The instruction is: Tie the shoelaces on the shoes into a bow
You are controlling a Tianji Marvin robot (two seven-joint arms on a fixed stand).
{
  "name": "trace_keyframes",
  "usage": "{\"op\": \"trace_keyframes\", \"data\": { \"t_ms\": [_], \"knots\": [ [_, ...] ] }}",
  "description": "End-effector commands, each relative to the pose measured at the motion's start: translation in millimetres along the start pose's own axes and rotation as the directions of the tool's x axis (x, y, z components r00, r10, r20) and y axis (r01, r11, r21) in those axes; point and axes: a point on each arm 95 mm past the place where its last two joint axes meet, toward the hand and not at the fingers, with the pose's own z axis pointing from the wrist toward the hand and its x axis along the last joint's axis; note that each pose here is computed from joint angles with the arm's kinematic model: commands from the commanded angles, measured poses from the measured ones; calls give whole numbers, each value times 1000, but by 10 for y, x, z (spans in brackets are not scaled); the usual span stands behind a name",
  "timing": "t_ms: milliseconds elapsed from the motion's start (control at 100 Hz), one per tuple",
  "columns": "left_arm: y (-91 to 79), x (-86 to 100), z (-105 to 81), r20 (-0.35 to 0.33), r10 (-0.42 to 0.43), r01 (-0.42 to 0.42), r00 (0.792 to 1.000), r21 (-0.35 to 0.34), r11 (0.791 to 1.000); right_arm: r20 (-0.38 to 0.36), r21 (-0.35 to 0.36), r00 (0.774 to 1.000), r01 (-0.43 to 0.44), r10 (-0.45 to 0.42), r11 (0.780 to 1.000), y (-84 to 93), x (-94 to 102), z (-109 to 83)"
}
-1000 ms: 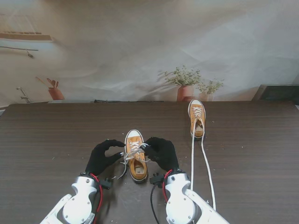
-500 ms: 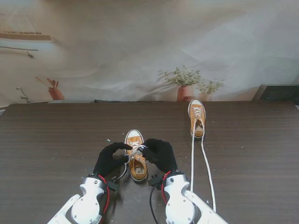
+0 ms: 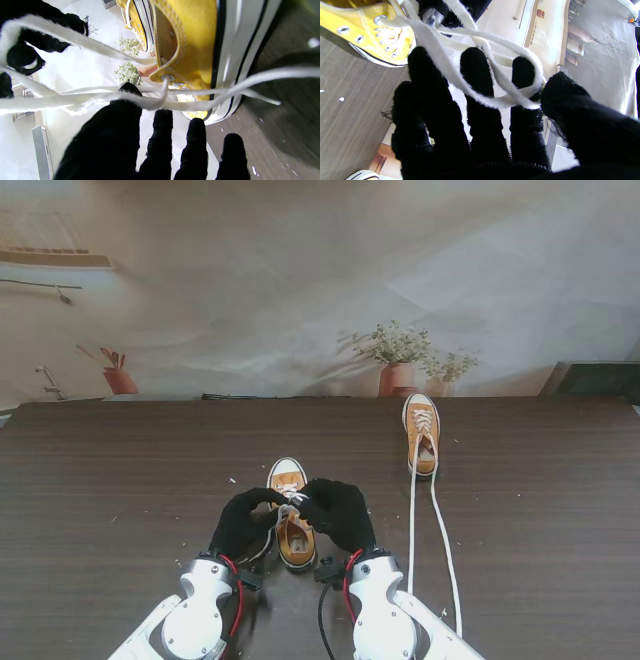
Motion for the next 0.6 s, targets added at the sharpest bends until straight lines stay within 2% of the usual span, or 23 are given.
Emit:
{"op": "trace_keyframes", "data": {
  "t_ms": [0, 300, 590],
  "knots": [
    [10, 46, 0, -1, -11, 11, 1000, -9, 1000, -4, 17, 1000, -5, 5, 1000, -14, 9, -22],
    [-108, 49, -61, 8, -37, 37, 999, 44, 998, 17, 25, 1000, -9, 9, 1000, -27, -25, -14],
    [-257, -4, -144, 27, -23, 20, 999, 103, 994, 56, 16, 998, -18, 17, 1000, -26, -66, -21]
  ]
}}
